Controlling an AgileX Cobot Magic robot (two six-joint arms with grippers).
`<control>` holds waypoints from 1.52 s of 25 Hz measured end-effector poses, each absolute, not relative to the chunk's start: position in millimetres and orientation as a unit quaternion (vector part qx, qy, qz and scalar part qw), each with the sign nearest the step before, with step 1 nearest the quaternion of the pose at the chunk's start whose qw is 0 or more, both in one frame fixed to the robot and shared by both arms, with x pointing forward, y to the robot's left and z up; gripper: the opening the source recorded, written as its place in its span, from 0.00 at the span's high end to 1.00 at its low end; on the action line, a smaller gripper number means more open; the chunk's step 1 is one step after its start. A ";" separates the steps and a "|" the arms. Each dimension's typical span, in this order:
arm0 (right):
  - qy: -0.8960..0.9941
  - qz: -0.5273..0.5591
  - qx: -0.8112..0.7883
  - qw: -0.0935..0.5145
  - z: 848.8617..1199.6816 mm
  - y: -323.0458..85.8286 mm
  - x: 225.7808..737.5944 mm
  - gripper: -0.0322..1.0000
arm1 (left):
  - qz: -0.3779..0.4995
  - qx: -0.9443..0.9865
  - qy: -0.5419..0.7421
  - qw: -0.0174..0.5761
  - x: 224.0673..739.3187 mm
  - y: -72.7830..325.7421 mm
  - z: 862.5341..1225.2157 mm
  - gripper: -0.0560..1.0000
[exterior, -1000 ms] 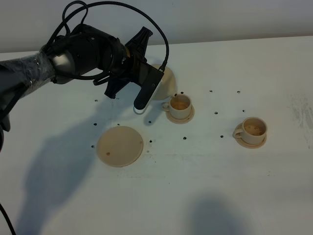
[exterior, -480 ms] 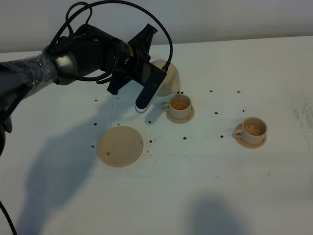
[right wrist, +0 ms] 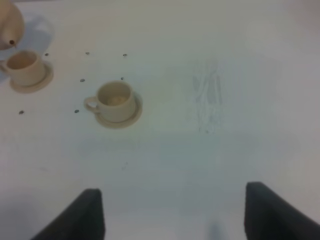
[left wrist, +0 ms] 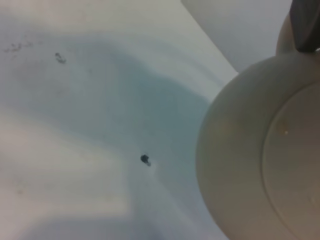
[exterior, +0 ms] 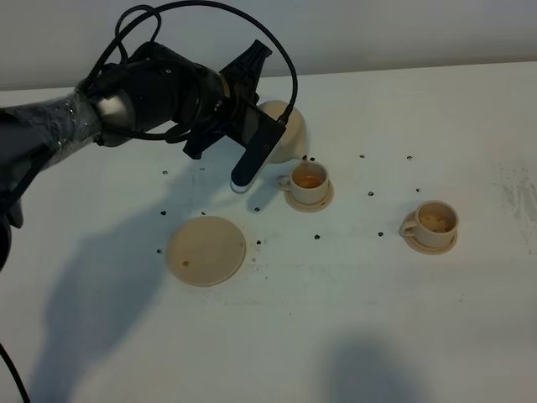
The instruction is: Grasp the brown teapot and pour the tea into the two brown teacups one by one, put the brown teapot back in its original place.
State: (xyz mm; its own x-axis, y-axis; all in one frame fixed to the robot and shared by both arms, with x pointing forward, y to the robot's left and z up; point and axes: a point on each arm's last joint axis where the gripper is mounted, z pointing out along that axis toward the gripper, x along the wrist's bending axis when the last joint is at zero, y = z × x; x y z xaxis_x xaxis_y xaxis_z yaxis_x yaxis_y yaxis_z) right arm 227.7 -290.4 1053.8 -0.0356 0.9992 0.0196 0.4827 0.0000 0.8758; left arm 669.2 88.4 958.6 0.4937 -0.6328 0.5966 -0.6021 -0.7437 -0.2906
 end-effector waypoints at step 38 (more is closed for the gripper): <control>0.616 0.372 0.601 0.347 1053.8 -290.4 227.7 0.41 | -0.369 -0.828 0.420 0.038 667.6 77.9 958.1 0.86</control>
State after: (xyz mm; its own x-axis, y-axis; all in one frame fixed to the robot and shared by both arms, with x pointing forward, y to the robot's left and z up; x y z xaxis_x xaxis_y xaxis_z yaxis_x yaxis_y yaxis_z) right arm 227.7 -290.4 1053.8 -0.0356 0.9992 0.0196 0.4827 0.0000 0.8758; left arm 667.6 77.9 958.1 0.3751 -0.7230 0.5801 -0.6672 -0.6451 -0.3725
